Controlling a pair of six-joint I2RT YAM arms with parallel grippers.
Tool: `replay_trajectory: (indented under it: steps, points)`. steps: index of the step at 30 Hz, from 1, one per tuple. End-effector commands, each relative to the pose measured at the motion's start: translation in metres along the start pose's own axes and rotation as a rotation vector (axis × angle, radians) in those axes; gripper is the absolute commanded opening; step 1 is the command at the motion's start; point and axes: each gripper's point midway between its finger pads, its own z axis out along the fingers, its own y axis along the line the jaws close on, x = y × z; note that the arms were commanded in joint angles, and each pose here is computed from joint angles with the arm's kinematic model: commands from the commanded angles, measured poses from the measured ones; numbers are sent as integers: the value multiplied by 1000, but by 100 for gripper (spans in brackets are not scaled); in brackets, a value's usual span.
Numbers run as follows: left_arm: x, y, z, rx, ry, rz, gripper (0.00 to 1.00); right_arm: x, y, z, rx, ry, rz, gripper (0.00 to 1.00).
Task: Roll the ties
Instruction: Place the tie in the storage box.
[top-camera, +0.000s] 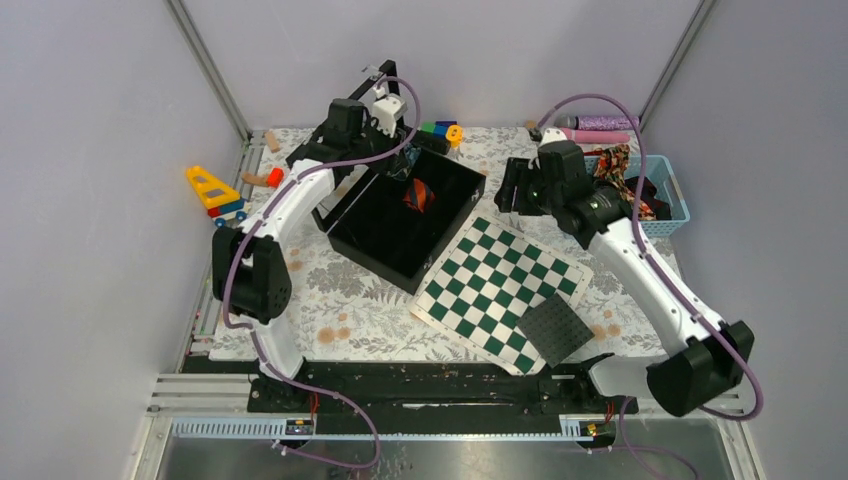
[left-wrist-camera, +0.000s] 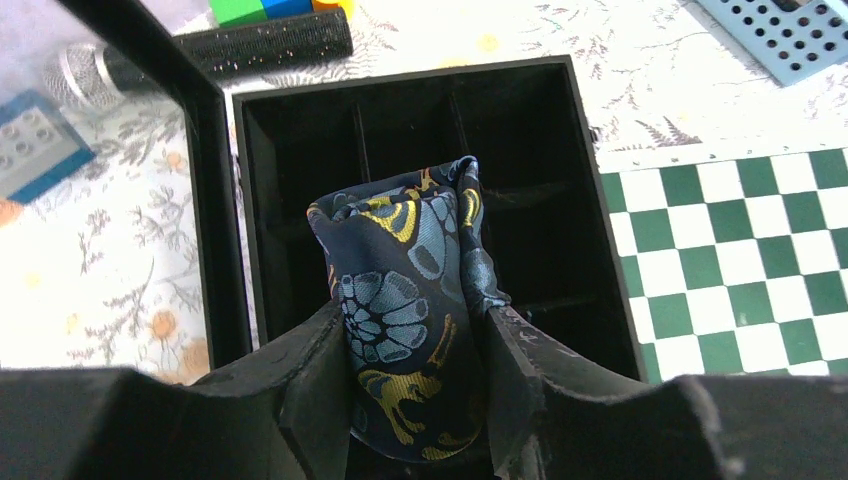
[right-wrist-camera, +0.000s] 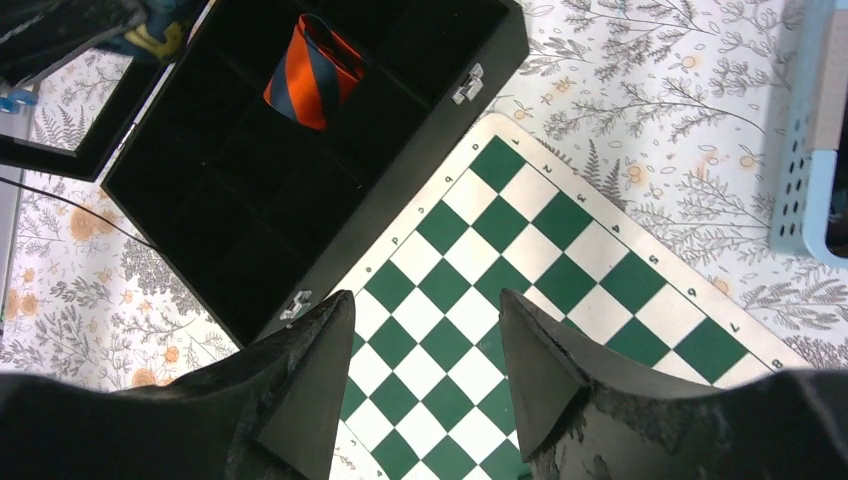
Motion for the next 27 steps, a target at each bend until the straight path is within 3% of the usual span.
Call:
replay_trajectory:
  steps: [1,13,27]
  points:
    - [-44,9,17,28,-117,164,31,3,-6,-26,-24,-33,-10,63]
    - [-38,48,81,76,-93,106,34,37,-24,-47,8,-8,3,63]
    - [-23,70,116,108,-107,54,36,62,-32,-37,28,68,-2,64]
